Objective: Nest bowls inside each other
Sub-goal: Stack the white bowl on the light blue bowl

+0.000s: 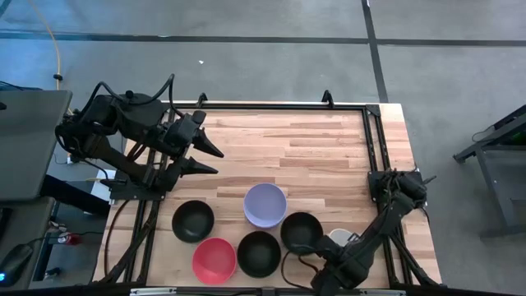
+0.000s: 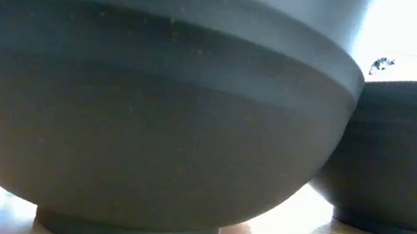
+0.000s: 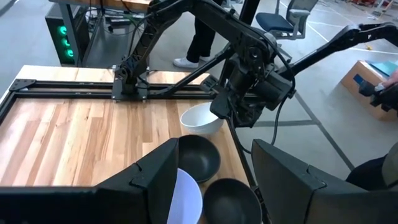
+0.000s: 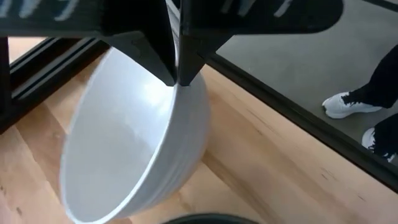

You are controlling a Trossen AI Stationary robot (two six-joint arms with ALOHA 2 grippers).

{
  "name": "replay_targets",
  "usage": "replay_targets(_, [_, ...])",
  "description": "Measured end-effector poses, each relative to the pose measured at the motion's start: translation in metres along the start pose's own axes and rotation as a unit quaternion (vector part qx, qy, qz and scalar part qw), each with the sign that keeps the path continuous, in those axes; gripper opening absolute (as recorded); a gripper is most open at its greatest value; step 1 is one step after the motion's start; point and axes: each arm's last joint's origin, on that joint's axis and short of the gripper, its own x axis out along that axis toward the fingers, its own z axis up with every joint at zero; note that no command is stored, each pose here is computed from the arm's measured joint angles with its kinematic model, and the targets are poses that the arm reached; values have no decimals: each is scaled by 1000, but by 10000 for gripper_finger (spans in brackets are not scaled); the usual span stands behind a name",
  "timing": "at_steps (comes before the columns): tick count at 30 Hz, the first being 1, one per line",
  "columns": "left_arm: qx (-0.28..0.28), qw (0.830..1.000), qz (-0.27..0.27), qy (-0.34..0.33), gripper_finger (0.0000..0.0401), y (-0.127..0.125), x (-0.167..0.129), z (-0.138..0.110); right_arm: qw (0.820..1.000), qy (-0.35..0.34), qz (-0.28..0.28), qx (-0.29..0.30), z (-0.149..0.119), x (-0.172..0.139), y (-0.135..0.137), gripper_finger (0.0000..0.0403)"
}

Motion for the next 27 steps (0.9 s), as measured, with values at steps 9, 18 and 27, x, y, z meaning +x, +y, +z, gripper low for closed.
replay_targets(9, [1, 1000, 2, 10, 191, 0, 0, -2, 1000, -13, 9, -12, 12, -1, 2, 0])
replay_targets(18, [-5, 1000, 2, 10, 191, 0, 0, -2, 999, -18, 36, -24, 8, 11, 17, 0])
replay_targets(27, [-11, 1000, 2, 10, 191, 0, 0, -2, 998, -17, 49, -20, -4, 24, 28, 0])
